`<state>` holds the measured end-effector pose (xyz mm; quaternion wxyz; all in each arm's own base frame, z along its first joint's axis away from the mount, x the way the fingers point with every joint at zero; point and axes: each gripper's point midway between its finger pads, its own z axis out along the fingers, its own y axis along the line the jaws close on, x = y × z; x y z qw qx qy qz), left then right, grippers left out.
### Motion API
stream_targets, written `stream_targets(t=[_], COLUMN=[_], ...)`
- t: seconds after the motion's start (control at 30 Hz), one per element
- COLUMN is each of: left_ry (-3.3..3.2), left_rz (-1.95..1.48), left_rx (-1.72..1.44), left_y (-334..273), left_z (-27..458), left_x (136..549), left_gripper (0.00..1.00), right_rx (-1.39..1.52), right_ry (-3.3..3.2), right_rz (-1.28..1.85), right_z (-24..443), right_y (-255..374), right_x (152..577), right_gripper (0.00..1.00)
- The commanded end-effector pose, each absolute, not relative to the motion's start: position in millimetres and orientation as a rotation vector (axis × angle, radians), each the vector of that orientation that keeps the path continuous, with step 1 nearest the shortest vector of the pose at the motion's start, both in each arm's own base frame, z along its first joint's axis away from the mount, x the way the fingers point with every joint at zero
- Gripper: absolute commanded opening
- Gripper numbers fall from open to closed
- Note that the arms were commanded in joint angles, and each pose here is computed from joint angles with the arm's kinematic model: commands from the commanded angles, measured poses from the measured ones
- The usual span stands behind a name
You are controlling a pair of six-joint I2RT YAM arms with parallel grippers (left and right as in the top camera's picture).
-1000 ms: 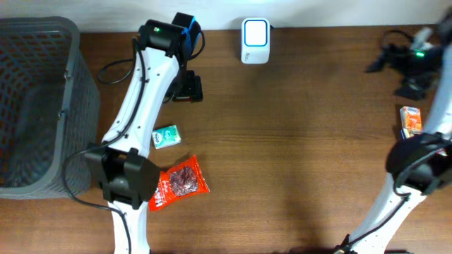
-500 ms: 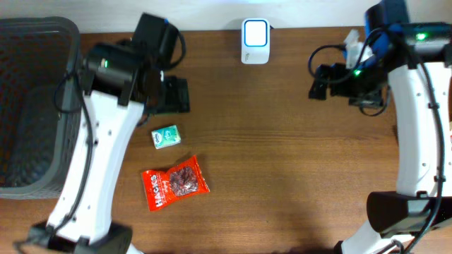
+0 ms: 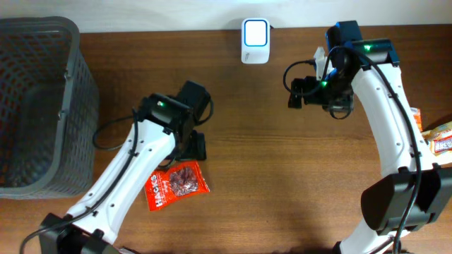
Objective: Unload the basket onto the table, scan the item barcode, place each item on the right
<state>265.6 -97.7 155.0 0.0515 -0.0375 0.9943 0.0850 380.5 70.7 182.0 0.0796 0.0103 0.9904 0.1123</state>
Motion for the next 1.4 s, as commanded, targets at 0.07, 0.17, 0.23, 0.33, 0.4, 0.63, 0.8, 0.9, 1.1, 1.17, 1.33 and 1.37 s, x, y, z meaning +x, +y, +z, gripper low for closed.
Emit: stream_targets(t=[0.07, 0.17, 0.23, 0.33, 0.4, 0.63, 0.8, 0.9, 1.1, 1.17, 1.33, 1.37], left_ry=[3.080, 3.126, 3.144, 3.166, 3.165, 3.222, 3.171, 3.143, 3.149, 3.107, 2.960, 2.920], left_rz=[0.206, 0.105, 0.056, 0.015, 0.016, -0.059, -0.084, -0.089, -0.141, -0.203, -0.446, -0.501], left_rx=[-0.166, -0.144, -0.118, -0.124, -0.151, -0.285, -0.278, -0.304, -0.325, -0.316, -0.268, -0.253], left_y=[-99.9, -111.1, -116.1, -118.3, -115.7, -107.0, -108.6, -108.5, -115.9, -124.5, -157.3, -165.2], left_z=[129.5, 109.7, 96.8, 76.5, 66.0, 44.5, 31.6, 23.9, 6.0, 3.8, 7.4, 9.8], left_x=[249.8, 242.8, 239.2, 232.3, 230.8, 217.7, 225.7, 229.4, 232.0, 244.7, 284.0, 293.7], left_gripper=[0.99, 0.99, 0.99, 0.99, 0.99, 0.99, 0.95, 0.88, 0.70, 0.64, 0.57, 0.57], right_rx=[0.026, 0.026, 0.026, 0.026, 0.026, 0.026, 0.026, 0.026, 0.026, 0.026, 0.026, 0.026], right_ry=[2.921, 2.921, 2.921, 2.921, 2.921, 2.921, 2.921, 2.921, 2.921, 2.921, 2.921, 2.921], right_rz=[0.327, 0.327, 0.327, 0.327, 0.327, 0.327, 0.327, 0.327, 0.327, 0.327, 0.327, 0.327], right_z=[182.8, 182.8, 182.8, 182.8, 182.8, 182.8, 182.8, 182.8, 182.8, 182.8, 182.8, 182.8], right_y=[72.4, 72.4, 72.4, 72.4, 72.4, 72.4, 72.4, 72.4, 72.4, 72.4, 72.4, 72.4], right_x=[391.5, 391.5, 391.5, 391.5, 391.5, 391.5, 391.5, 391.5, 391.5, 391.5, 391.5, 391.5], right_gripper=[0.98, 0.98, 0.98, 0.98, 0.98, 0.98, 0.98, 0.98, 0.98, 0.98, 0.98, 0.98])
